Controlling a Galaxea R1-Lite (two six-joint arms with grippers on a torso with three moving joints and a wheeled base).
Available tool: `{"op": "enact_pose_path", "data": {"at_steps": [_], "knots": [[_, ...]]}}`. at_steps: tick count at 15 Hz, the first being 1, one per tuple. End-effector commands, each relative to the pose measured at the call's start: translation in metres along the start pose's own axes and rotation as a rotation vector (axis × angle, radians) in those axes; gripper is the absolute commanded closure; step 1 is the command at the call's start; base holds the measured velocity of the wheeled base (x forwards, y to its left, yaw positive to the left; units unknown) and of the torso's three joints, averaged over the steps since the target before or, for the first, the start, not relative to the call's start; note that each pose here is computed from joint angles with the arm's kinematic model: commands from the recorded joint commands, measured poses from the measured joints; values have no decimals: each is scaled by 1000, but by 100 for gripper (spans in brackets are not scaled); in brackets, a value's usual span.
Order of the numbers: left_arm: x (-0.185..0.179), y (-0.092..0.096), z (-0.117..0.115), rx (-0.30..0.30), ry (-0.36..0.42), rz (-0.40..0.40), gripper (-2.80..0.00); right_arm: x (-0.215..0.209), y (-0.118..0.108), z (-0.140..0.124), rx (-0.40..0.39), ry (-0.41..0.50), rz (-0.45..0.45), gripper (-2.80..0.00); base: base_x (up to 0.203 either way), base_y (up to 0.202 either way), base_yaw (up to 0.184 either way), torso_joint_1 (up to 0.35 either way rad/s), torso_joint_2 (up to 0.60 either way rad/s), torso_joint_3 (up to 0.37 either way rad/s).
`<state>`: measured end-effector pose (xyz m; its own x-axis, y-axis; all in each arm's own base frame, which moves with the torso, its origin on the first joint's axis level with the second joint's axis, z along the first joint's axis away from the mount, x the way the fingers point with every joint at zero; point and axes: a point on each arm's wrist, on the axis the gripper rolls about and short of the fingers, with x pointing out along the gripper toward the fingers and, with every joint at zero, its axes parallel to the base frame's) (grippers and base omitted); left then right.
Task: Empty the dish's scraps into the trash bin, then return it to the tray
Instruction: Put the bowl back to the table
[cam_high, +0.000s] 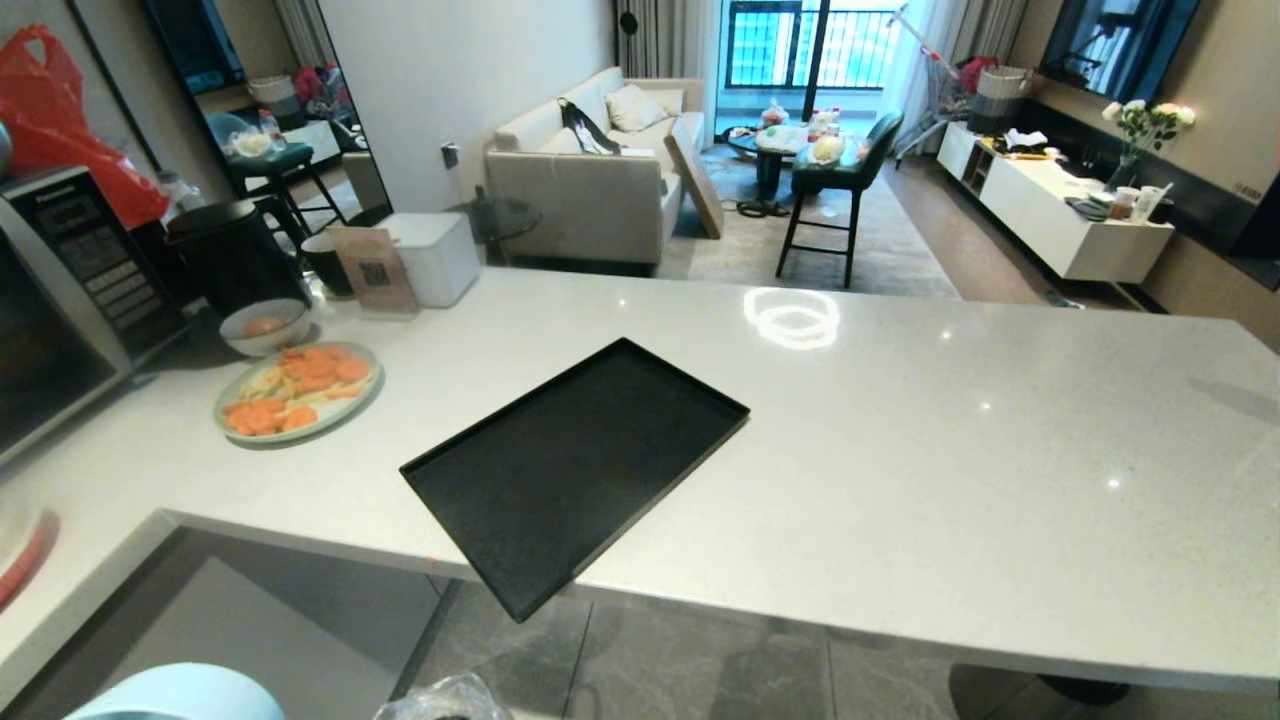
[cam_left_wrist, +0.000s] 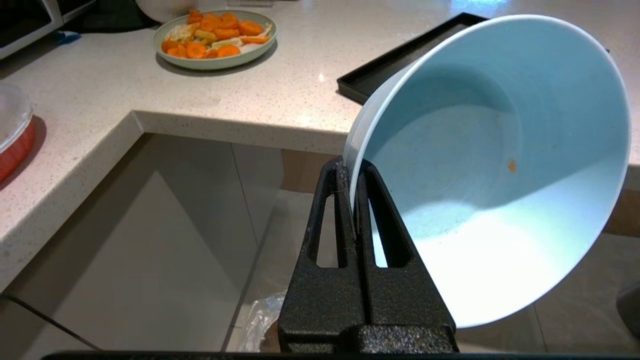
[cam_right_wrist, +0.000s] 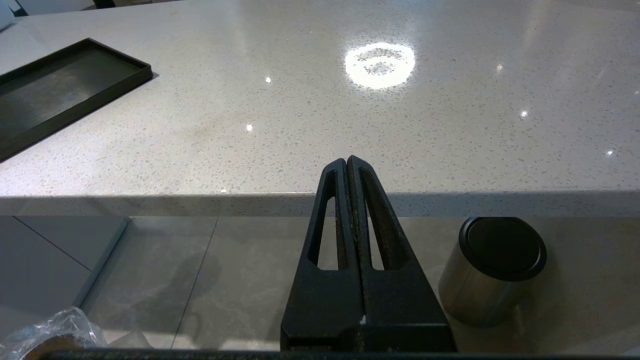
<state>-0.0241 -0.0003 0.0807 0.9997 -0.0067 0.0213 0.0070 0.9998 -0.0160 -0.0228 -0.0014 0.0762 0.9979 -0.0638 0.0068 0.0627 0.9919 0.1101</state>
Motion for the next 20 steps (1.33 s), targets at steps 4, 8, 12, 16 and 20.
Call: {"op": "enact_pose_path", "data": {"at_steps": [4,8,12,16,20], "knots": [[-8,0,20,-2,9,-4,0,0,0,0,1,1,-1,0,0,0,0,0,0,0],[-11,-1,27,-5,127,1,0,0,0,0,1,-1,-1,0,0,0,0,0,0,0],[3,0,38,-5,253,-9,0,0,0,0,2,-1,0,0,0,0,0,0,0,0],[32,-1,54,1,434,-36,0,0,0,0,1,-1,0,0,0,0,0,0,0,0],[70,-3,74,8,583,-57,0,0,0,0,1,-1,0,0,0,0,0,0,0,0]]}}
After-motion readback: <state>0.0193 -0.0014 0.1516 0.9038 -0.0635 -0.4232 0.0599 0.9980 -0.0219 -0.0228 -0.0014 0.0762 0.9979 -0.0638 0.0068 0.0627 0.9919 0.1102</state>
